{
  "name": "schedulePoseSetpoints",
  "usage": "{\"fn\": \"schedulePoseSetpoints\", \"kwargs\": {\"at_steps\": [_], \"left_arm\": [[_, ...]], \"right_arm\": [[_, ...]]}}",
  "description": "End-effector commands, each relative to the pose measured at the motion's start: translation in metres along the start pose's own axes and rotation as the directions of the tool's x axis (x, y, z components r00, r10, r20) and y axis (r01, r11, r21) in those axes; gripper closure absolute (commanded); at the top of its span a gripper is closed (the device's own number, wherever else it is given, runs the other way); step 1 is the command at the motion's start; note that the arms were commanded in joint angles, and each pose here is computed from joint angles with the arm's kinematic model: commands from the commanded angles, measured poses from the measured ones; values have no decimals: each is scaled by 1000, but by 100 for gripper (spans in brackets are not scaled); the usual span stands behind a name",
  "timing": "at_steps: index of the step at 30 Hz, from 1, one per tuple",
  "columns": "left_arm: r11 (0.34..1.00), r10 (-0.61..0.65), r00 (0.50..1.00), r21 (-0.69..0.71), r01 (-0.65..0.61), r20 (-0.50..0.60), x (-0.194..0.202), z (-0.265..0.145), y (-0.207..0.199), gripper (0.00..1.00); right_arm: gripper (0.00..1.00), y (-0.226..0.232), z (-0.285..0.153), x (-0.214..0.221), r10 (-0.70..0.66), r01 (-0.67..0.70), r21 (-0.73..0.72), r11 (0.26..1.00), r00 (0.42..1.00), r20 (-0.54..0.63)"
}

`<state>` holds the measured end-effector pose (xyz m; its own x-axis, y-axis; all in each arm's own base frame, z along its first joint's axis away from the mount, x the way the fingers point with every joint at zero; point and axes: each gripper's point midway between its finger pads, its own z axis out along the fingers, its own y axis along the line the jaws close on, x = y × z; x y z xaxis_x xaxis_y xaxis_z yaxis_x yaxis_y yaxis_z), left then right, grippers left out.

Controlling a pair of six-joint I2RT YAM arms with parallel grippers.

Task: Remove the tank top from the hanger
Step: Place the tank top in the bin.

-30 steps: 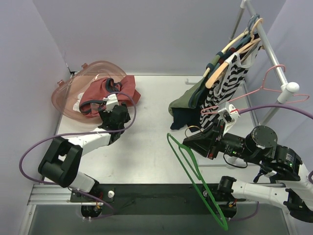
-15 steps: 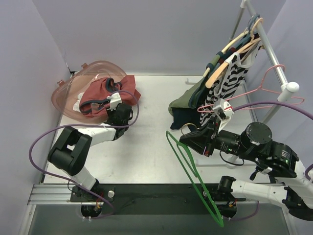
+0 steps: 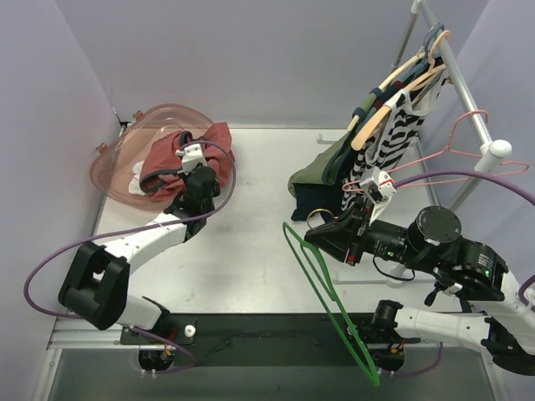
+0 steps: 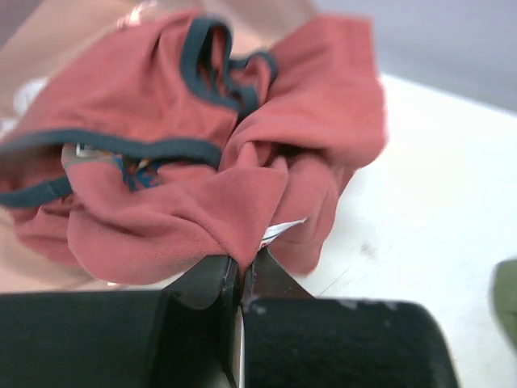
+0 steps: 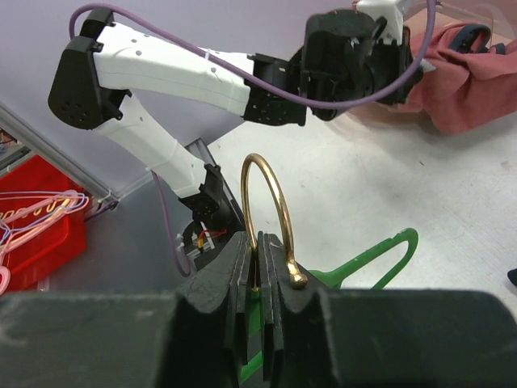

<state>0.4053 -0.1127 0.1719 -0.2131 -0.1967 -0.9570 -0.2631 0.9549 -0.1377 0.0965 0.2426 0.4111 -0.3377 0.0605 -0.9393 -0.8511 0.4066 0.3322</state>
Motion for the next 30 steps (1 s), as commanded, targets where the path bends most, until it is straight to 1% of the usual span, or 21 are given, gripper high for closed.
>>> {"fn": "schedulePoseSetpoints", "kwargs": {"at_steps": [1, 2, 5, 8, 10, 11, 12, 14, 15, 16, 18, 21, 23, 24, 25, 27, 28, 30], "left_arm": [[994, -69, 987, 94, 56, 145, -84, -13, -25, 100], [994, -80, 982, 92, 64, 171, -101, -12, -25, 100], [994, -82, 976, 81, 67, 202, -128, -7, -23, 100], [996, -80, 975, 42, 73, 208, -141, 9, -4, 100], [996, -84, 969, -15, 90, 231, -159, 22, 19, 100], [996, -75, 973, -35, 85, 219, -157, 29, 27, 100], [993, -84, 968, -56, 100, 238, -173, 37, 42, 100], [991, -67, 975, -98, 90, 213, -172, 48, 58, 100], [989, -70, 972, -113, 97, 222, -181, 51, 64, 100], [985, -55, 974, -151, 89, 218, -183, 55, 79, 100], [976, -37, 976, -203, 81, 214, -183, 61, 95, 100], [947, -22, 982, -311, 81, 189, -178, 70, 131, 100], [907, -31, 988, -410, 91, 151, -166, 79, 165, 100], [896, -63, 987, -427, 120, 145, -161, 83, 171, 100], [862, -74, 992, -494, 115, 103, -150, 87, 200, 100], [833, -100, 993, -540, 120, 67, -135, 90, 218, 100], [807, -105, 992, -578, 122, 63, -132, 92, 232, 100], [775, -111, 993, -622, 114, 43, -122, 92, 243, 100]], "right_arm": [[100, 11, 0, -28, -9, 13, -36, 999, 996, 93], [100, 12, 0, -29, -6, 10, -37, 999, 996, 93], [100, 12, -1, -30, -5, 8, -40, 999, 995, 95], [100, 12, -3, -32, -2, 5, -37, 999, 995, 104], [100, 13, -2, -33, -1, 5, -37, 999, 995, 104], [100, 13, -4, -35, 0, 4, -37, 999, 994, 107], [100, 13, -2, -35, 0, 4, -36, 999, 995, 104], [100, 13, 0, -35, 0, 3, -31, 1000, 995, 96], [100, 12, 1, -35, -1, 4, -28, 1000, 996, 93], [100, 12, 2, -35, -1, 4, -27, 1000, 996, 93], [100, 12, 4, -37, 2, 0, -21, 1000, 996, 94], [100, 13, 6, -39, 2, 0, -22, 1000, 996, 93], [100, 12, 7, -40, 2, 0, -21, 1000, 996, 94], [100, 12, 8, -40, 5, -3, -18, 1000, 996, 93], [100, 12, 8, -39, 5, -3, -16, 1000, 996, 89], [100, 11, 9, -40, 8, -7, -12, 1000, 996, 90], [100, 11, 10, -39, 10, -8, -12, 1000, 996, 87], [100, 12, 11, -41, 11, -10, -11, 1000, 996, 87]]}}
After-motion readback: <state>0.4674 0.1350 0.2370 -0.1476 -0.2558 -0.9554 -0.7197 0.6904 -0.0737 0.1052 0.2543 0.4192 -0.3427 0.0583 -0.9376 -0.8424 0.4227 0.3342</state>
